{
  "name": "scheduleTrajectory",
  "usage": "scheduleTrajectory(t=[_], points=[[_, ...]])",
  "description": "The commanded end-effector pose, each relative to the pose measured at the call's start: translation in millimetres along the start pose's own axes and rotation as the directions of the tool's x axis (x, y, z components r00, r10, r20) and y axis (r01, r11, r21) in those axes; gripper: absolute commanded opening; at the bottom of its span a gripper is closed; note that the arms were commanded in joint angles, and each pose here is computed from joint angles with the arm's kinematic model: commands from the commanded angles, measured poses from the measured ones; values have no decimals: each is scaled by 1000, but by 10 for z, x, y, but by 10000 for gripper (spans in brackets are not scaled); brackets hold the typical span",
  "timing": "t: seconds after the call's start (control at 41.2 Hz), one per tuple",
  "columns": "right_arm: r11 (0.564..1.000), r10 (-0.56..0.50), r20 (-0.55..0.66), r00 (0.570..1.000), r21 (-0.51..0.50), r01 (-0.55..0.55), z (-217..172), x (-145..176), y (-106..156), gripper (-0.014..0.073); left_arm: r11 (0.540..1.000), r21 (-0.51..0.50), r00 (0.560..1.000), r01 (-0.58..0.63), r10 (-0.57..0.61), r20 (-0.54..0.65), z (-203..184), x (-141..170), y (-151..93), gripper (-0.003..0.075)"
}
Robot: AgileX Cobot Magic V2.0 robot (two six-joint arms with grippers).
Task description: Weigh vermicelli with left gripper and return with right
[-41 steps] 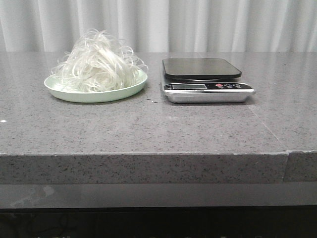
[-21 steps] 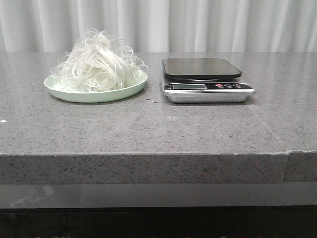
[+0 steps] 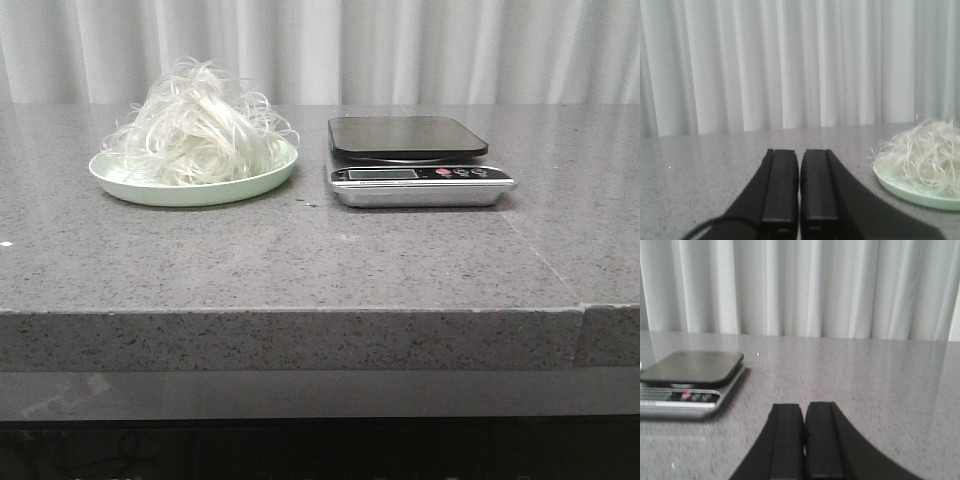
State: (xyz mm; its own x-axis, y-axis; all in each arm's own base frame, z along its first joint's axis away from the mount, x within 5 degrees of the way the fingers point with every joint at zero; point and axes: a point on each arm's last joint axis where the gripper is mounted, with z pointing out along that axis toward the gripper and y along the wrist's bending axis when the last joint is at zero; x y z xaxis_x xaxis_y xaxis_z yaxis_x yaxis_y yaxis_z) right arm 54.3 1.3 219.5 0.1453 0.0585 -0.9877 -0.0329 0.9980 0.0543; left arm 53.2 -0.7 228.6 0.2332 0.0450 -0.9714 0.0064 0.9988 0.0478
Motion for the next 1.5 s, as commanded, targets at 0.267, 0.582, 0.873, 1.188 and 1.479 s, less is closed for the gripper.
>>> scheduleTrajectory(t=[0.267, 0.582, 0.873, 1.188, 1.479], points=[[1000, -21, 110, 994, -11, 22, -137, -1243, 78, 160, 999, 13, 985, 34, -36, 170, -138, -1203, 48, 142], [999, -34, -79, 996, -16, 33, 124, -1876, 122, 160, 998, 49, 999, 45, -45, -1, 48, -1899, 52, 142], [999, -32, -236, 971, -13, 30, 580, -1754, 114, 160, 997, 54, 978, 54, -42, -206, 524, -1740, 36, 142], [1000, -30, -391, 920, -10, 28, 891, -1538, 102, 160, 997, 54, 922, 63, -37, -386, 807, -1327, 12, 142], [1000, -27, -495, 869, -8, 27, 1089, -1367, 93, 242, 997, 49, 890, 66, -36, -455, 950, -1113, 2, 202]])
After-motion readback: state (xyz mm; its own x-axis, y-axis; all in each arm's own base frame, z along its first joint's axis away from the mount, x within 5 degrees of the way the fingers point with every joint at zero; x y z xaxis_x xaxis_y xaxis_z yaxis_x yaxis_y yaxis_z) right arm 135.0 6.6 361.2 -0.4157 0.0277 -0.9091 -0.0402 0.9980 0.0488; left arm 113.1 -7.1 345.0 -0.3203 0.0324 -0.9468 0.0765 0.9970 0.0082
